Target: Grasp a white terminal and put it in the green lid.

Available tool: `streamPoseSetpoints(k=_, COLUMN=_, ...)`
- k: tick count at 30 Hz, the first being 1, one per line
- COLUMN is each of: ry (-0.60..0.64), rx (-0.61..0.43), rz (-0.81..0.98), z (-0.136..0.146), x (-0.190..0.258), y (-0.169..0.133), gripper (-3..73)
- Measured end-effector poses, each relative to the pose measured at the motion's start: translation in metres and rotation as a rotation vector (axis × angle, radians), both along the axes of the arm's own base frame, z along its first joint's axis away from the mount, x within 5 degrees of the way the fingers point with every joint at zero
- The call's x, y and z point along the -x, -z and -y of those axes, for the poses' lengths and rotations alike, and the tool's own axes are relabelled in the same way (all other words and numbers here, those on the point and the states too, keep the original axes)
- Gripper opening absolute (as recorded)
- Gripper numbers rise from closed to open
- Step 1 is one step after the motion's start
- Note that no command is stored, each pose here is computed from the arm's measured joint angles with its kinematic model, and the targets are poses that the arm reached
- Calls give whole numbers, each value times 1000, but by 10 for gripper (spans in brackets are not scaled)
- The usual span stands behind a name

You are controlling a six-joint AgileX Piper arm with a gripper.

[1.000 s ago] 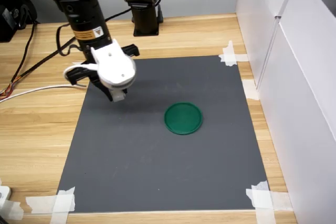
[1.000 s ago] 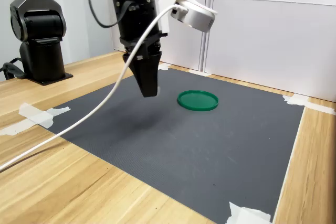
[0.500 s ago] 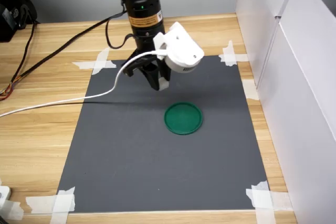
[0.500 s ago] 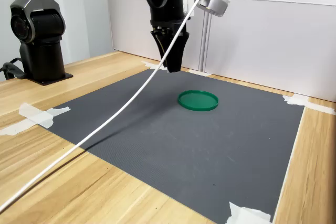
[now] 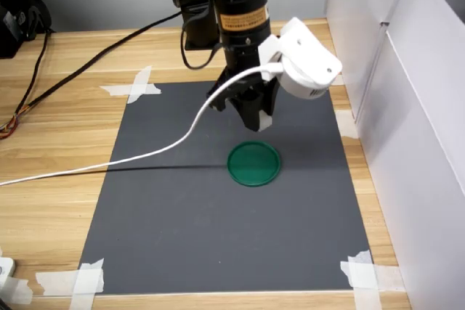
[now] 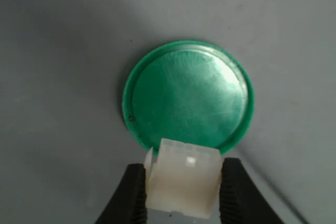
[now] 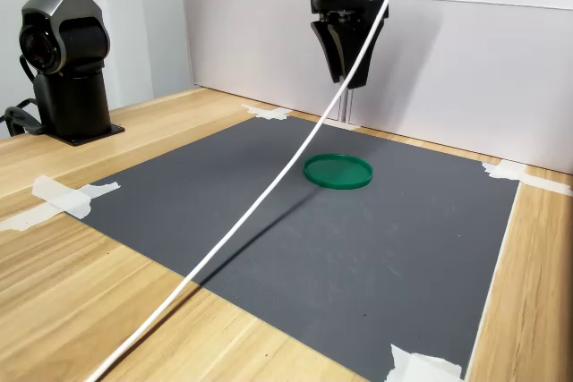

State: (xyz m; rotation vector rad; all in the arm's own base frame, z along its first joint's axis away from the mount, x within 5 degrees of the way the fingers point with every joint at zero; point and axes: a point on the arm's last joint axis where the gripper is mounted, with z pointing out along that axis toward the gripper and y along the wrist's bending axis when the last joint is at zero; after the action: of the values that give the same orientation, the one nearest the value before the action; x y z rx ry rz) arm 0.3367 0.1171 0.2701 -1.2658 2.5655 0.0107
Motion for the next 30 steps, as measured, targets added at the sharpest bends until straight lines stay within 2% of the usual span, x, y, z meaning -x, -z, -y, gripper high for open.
streamPoseSetpoints(k=13, ry=-18, rx=92, rz=-88, z=-1, x=-20, y=50, gripper=327)
streamPoseSetpoints(k=23, ry=-81, rx=99, rz=-95, z=-3, x=-20, y=54, gripper=327)
streamPoseSetpoints(k=25, ry=-83, rx=99, rz=-95, z=-3, x=-20, y=54, gripper=354)
streamPoseSetpoints(k=30, ry=-83, rx=100, rz=-99, z=-1, x=-16, y=59, gripper=502)
